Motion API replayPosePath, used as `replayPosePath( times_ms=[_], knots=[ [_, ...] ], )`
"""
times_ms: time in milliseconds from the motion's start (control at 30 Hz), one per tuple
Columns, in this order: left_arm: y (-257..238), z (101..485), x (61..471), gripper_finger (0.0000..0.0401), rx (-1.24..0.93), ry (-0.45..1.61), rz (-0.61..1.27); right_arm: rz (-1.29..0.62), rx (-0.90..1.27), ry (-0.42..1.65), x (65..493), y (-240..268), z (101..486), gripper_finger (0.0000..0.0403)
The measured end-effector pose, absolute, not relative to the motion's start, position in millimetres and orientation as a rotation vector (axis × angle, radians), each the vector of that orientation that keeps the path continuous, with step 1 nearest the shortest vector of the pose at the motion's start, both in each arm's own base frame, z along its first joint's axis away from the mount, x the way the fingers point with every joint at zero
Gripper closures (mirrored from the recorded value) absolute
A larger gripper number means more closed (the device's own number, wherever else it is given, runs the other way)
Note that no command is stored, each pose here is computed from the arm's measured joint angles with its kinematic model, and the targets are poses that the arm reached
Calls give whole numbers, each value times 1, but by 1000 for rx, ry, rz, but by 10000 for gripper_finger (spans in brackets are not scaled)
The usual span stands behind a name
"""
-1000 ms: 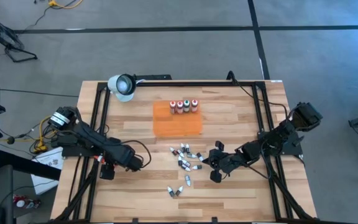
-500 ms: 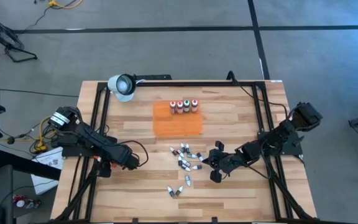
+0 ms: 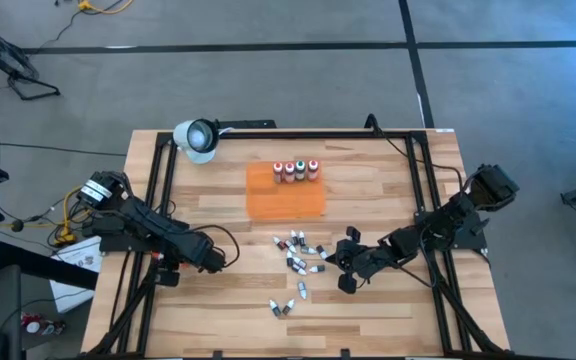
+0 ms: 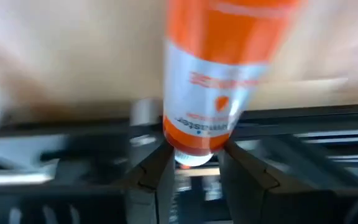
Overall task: Pick & Place food coloring
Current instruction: Put the big orange food coloring bottle into the orange bin
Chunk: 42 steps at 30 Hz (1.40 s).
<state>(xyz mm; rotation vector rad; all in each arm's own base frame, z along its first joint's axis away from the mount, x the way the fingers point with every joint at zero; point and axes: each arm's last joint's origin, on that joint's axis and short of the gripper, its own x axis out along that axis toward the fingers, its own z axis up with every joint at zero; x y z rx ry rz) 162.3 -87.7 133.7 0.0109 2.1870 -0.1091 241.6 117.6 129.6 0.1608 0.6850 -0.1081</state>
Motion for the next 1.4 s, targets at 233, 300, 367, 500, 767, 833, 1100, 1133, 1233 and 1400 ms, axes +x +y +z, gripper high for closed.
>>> replayPosePath(
  times_ms=[233,300,367,500,767,833,1100,1133,1233,1400],
  knots=[
    [-97,138,184,300,-21,2019,-209,-107,163,682,242,118,130,402],
    [-100,140,192,304,-32,1956,-243,-107,164,680,242,118,130,402],
    [-101,143,199,306,-25,1908,-254,-106,164,679,242,118,130,402],
    [-99,149,207,302,21,1854,-213,-106,164,679,242,118,130,402],
    [-97,155,208,281,11,1820,-148,-107,164,680,242,118,130,402],
    [-97,155,209,270,8,1819,-141,-107,164,680,242,118,130,402],
    [-95,156,205,203,28,1849,-106,-107,163,681,242,118,130,402],
    [-94,156,204,197,27,1862,-96,-107,163,681,242,118,130,402],
    [-92,153,199,183,24,1893,-71,-107,163,681,242,118,130,402],
    [-89,142,193,177,10,1900,-54,-107,163,681,242,118,130,402]
  ],
)
